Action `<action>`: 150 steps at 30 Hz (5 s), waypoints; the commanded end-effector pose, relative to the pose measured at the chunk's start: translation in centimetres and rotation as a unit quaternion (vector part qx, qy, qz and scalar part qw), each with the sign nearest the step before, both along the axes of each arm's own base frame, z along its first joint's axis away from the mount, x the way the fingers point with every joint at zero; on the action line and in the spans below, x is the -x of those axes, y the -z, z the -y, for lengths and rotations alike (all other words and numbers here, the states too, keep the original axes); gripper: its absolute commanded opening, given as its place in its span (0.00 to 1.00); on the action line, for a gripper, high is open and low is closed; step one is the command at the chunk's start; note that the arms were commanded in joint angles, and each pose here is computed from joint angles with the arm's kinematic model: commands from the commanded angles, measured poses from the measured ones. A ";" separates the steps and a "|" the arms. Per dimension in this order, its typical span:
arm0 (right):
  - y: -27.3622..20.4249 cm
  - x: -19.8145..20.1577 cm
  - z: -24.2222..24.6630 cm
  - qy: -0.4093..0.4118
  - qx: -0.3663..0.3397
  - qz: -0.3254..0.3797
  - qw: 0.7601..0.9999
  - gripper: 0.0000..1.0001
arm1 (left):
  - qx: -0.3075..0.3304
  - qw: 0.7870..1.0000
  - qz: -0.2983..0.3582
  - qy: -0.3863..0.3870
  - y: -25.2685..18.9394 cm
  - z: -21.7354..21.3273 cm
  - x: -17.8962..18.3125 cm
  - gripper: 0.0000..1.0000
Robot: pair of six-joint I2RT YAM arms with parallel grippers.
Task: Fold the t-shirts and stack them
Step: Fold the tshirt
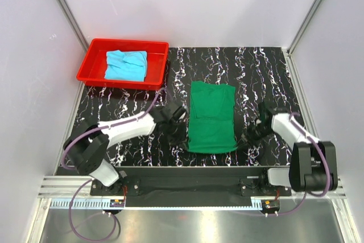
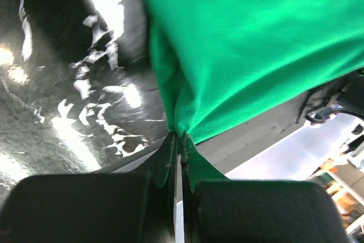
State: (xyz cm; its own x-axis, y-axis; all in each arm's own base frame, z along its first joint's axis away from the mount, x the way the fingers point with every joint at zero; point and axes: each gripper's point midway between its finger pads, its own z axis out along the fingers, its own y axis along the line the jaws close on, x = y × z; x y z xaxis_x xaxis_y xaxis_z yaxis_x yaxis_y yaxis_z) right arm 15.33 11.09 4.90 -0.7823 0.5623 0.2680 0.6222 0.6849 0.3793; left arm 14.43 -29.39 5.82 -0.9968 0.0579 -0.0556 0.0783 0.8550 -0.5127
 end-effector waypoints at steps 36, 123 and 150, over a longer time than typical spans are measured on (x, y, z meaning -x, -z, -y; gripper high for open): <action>-6.0 -26.4 -1.9 -0.056 -0.069 0.088 0.992 0.00 | 0.093 0.986 0.104 -0.087 -7.6 3.5 -27.1 0.00; 6.9 -23.2 -0.1 -0.111 0.033 0.107 0.987 0.00 | -0.123 0.992 0.023 -0.028 9.1 -3.9 -19.1 0.04; -1.0 -23.7 -1.2 -0.142 0.042 0.140 0.979 0.10 | -0.087 0.985 0.150 0.014 -1.7 -5.4 -21.0 0.32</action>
